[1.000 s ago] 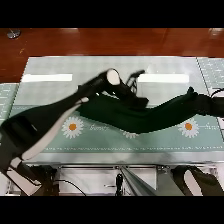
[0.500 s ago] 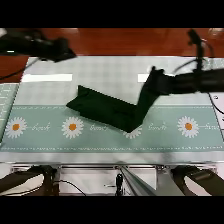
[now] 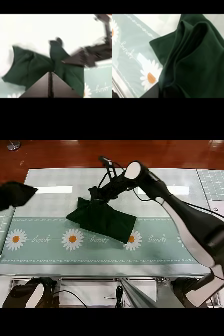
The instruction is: Fold the shirts.
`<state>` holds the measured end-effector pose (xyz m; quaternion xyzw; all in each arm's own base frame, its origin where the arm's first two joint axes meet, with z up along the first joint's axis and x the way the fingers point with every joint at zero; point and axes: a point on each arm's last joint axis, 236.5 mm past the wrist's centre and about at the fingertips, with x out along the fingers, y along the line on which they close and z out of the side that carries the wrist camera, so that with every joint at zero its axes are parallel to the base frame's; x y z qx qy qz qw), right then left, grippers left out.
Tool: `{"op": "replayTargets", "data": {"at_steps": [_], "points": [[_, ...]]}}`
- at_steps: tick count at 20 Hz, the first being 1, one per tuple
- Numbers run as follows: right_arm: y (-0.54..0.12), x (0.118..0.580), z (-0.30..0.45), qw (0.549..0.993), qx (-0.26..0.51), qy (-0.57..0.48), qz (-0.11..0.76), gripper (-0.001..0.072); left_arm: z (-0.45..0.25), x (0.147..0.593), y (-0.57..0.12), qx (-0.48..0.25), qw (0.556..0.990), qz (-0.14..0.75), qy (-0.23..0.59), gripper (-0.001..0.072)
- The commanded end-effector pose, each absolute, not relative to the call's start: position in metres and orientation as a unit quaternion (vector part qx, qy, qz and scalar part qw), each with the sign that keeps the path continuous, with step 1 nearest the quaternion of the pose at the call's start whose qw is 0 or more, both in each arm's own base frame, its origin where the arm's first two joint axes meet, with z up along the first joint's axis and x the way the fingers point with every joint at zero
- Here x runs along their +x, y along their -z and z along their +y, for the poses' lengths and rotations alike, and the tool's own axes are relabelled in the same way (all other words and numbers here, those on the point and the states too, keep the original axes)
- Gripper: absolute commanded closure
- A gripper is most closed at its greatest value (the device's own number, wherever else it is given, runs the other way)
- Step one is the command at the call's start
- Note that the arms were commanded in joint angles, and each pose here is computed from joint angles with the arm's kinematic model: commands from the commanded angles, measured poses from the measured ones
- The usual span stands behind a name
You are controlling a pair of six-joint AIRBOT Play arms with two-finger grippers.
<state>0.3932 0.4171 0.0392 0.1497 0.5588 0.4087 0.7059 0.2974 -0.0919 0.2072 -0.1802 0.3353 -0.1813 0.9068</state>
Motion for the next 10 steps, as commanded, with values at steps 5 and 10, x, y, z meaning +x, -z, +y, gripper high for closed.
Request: {"op": "replayTargets", "data": {"at_steps": [5,10], "points": [[-0.025,0.394,0.481,0.644,0.264,-0.439,0.568,0.0154,-0.088,0.289,-0.12,-0.226,0.876,0.399,0.15,0.0691],[-0.071,0.413,0.445,0.632,0.293,-0.461,0.549,0.0084,-0.087,0.29,-0.067,-0.241,0.844,0.459,0.135,0.0691]]}}
